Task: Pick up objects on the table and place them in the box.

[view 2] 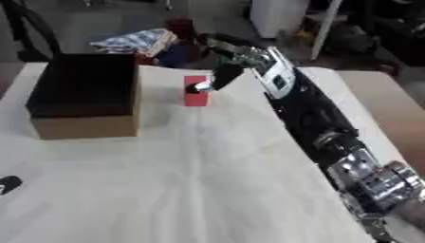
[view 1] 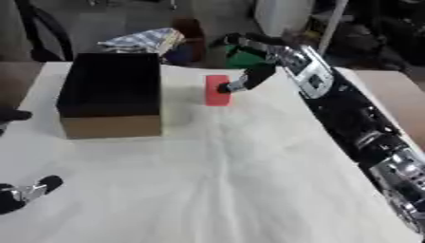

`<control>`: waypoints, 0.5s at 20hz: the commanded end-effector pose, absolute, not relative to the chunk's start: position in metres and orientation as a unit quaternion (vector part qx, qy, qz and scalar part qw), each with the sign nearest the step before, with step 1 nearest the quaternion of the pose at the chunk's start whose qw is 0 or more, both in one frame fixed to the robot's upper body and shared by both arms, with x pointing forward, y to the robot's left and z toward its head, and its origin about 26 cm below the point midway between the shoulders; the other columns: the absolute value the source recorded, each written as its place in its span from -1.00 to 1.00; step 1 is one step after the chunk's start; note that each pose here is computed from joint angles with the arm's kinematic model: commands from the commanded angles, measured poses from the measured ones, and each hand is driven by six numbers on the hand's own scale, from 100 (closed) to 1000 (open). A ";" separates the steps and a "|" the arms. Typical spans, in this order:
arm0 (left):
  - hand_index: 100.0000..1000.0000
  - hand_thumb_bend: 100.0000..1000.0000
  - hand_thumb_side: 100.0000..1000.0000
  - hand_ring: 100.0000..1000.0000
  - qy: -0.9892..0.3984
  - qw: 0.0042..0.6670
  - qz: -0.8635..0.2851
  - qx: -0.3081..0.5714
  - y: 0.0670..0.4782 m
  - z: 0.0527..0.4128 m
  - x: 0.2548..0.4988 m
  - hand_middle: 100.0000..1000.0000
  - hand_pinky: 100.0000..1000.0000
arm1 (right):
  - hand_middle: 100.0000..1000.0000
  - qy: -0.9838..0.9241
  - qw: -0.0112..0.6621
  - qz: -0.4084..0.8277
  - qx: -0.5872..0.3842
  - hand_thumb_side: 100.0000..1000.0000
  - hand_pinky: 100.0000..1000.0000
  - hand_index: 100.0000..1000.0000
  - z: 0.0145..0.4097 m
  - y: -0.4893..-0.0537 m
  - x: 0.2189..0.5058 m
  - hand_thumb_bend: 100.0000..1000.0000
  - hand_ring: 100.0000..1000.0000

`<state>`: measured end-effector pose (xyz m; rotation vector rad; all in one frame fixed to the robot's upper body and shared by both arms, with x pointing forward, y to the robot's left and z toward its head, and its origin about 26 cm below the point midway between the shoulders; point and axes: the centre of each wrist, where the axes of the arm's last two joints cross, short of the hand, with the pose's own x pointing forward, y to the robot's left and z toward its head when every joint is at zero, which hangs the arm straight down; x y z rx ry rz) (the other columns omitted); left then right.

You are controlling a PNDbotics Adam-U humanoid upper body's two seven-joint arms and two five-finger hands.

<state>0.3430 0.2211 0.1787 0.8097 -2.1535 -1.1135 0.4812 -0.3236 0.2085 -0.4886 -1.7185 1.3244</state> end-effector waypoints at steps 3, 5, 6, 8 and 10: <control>0.52 0.56 -1.00 0.66 -0.817 0.268 -0.419 0.291 0.214 0.190 0.343 0.29 0.17 | 0.73 -0.688 0.474 0.490 -0.248 -0.52 0.65 0.83 0.205 -0.348 0.486 -0.04 1.00; 0.52 0.56 -1.00 0.66 -0.819 0.265 -0.420 0.287 0.212 0.192 0.343 0.29 0.17 | 0.72 -0.686 0.488 0.472 -0.261 -0.54 0.64 0.82 0.199 -0.357 0.486 -0.08 1.00; 0.52 0.56 -1.00 0.66 -0.820 0.263 -0.420 0.287 0.211 0.192 0.343 0.29 0.17 | 0.72 -0.685 0.494 0.464 -0.267 -0.54 0.64 0.82 0.197 -0.361 0.485 -0.08 1.00; 0.52 0.56 -1.00 0.66 -0.820 0.262 -0.420 0.286 0.211 0.193 0.343 0.29 0.17 | 0.72 -0.685 0.497 0.457 -0.274 -0.54 0.64 0.82 0.194 -0.364 0.485 -0.08 1.00; 0.52 0.56 -1.00 0.66 -0.820 0.263 -0.420 0.286 0.211 0.193 0.343 0.28 0.16 | 0.70 -0.681 0.505 0.450 -0.281 -0.51 0.63 0.82 0.190 -0.371 0.484 -0.13 1.00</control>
